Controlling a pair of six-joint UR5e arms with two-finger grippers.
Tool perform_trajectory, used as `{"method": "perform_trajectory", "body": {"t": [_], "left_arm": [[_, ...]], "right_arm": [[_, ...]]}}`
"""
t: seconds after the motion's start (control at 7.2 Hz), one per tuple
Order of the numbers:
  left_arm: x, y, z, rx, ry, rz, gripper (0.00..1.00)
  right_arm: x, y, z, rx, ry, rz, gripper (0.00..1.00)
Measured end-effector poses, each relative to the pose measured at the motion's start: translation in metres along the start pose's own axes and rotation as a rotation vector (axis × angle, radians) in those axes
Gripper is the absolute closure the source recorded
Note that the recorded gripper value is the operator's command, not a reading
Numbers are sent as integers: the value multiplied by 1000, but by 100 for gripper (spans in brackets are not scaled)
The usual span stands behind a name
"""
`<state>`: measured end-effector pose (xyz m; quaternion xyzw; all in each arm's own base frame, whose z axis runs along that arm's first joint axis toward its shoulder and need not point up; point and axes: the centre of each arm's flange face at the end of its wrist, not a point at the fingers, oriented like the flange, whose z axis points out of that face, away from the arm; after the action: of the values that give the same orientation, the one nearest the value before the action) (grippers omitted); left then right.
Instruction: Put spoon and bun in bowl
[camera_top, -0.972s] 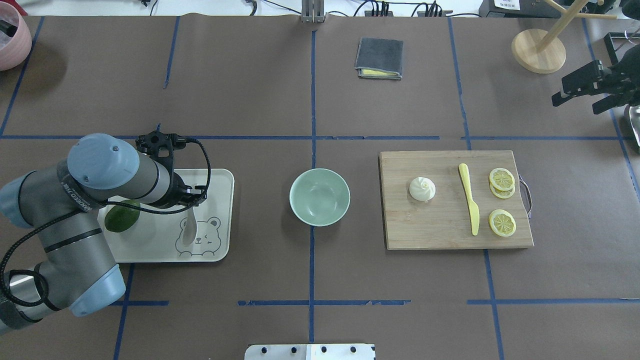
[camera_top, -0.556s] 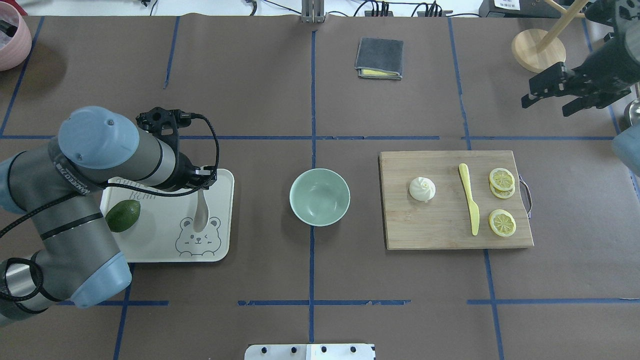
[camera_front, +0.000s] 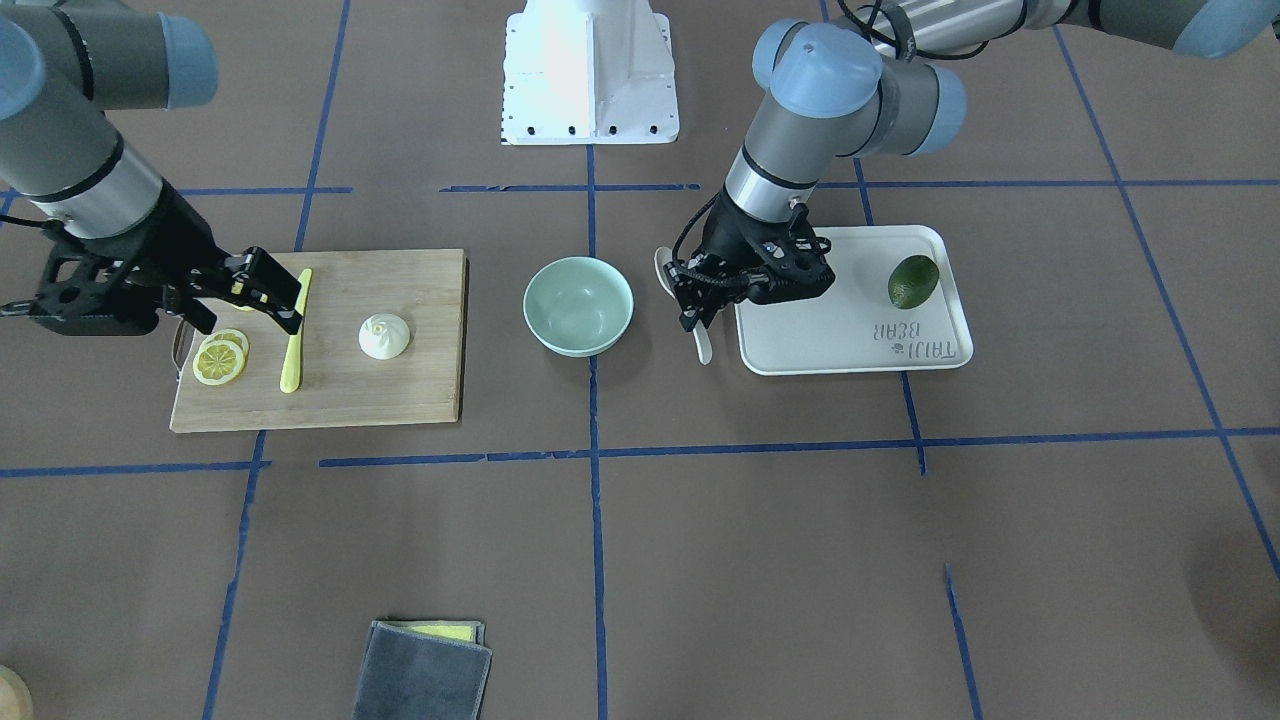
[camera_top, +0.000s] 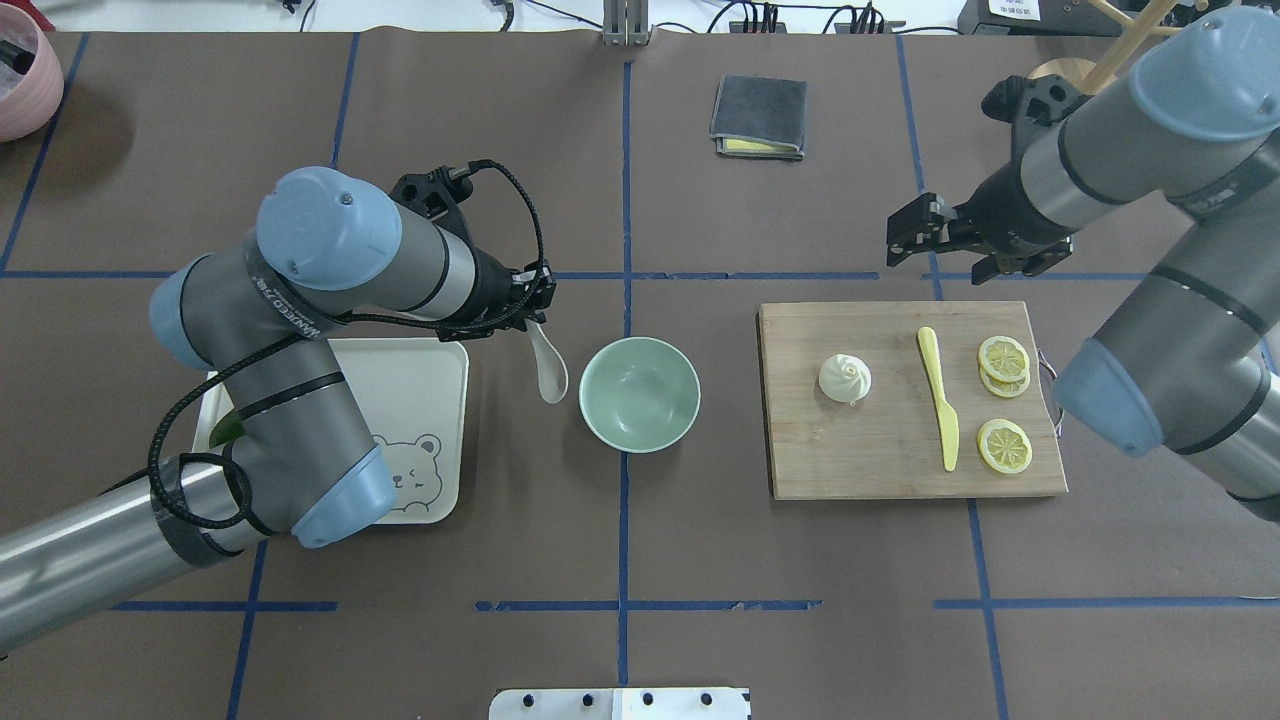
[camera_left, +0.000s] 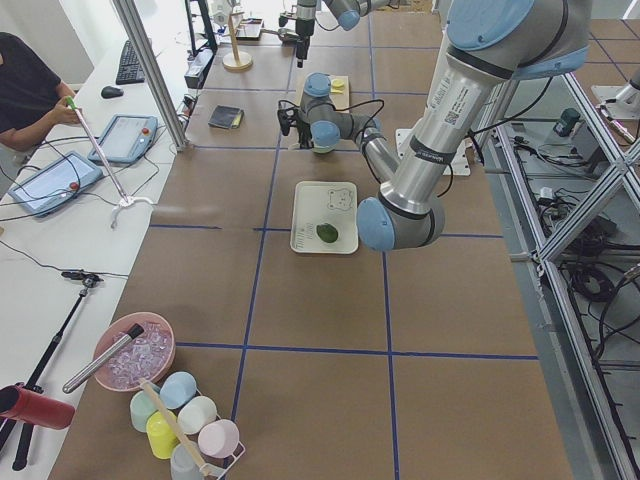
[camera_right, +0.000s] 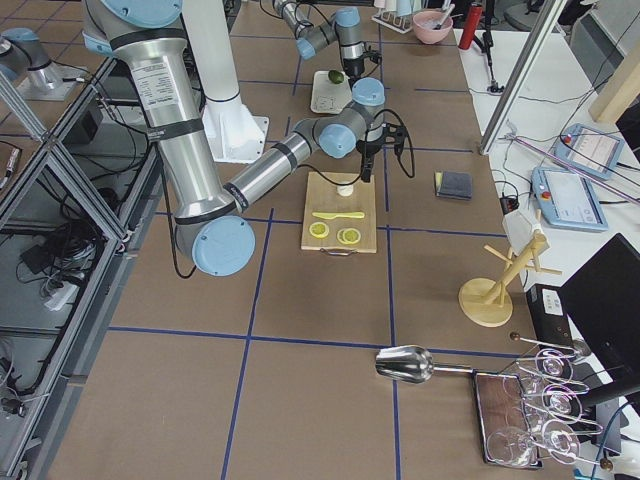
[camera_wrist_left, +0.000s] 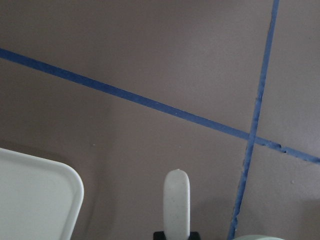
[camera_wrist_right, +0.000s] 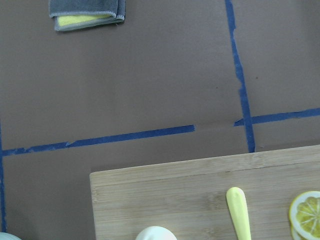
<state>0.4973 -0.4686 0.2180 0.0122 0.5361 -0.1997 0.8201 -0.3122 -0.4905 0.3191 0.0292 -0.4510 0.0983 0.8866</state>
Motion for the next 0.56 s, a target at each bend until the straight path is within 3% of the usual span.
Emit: {"method": "perform_trajectory", "body": {"t": [0.28, 0.56], "left_arm": [[29, 10, 9, -12, 43, -45, 100], [48, 32, 24, 3, 74, -63, 100]], "right_arm": [[-29, 33, 32, 29, 7, 10, 0], [-41, 43, 55, 29, 29, 4, 0]]}}
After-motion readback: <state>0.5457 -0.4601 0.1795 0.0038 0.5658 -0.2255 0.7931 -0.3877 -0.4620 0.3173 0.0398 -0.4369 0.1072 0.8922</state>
